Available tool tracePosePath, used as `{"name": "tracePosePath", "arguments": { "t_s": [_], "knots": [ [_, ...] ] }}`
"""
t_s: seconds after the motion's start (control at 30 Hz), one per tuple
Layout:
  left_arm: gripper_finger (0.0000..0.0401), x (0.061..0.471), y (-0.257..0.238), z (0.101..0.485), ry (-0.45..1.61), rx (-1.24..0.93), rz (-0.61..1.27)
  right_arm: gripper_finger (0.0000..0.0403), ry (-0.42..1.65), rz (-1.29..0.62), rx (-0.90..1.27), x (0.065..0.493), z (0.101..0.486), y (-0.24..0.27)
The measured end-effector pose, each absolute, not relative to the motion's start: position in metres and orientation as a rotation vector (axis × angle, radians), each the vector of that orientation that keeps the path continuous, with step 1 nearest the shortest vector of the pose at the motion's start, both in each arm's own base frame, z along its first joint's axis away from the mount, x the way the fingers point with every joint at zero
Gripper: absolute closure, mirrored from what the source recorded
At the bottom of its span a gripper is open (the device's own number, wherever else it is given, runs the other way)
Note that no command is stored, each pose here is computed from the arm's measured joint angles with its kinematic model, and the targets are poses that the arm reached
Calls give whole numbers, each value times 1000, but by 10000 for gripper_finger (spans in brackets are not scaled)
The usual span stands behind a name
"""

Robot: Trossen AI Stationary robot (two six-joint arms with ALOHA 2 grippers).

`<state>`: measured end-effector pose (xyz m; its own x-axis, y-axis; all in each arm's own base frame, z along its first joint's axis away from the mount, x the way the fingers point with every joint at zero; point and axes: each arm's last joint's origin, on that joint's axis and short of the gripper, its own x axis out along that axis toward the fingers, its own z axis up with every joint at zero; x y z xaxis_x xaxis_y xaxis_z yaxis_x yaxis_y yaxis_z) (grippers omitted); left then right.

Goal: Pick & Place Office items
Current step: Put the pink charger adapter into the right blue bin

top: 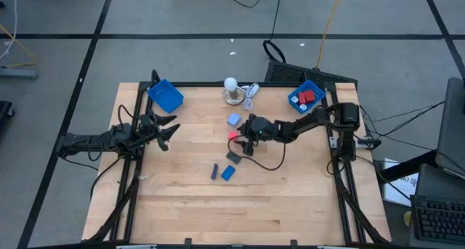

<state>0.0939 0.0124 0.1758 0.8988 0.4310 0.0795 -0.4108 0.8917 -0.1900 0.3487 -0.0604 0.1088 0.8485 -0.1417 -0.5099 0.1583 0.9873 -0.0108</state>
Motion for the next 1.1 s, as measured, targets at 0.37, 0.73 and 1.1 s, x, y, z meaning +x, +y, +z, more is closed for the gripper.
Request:
{"name": "tracePosePath", "arguments": {
  "t_s": [0.37,0.73,1.1],
  "knots": [
    [187,94,12,176,-120,-171,437,128,536,-150,36,353,88,-57],
    [187,94,12,176,-121,-171,437,129,540,-151,40,352,89,-57],
    [187,94,12,176,-121,-171,437,129,518,-156,54,354,91,-57]
  ]
}}
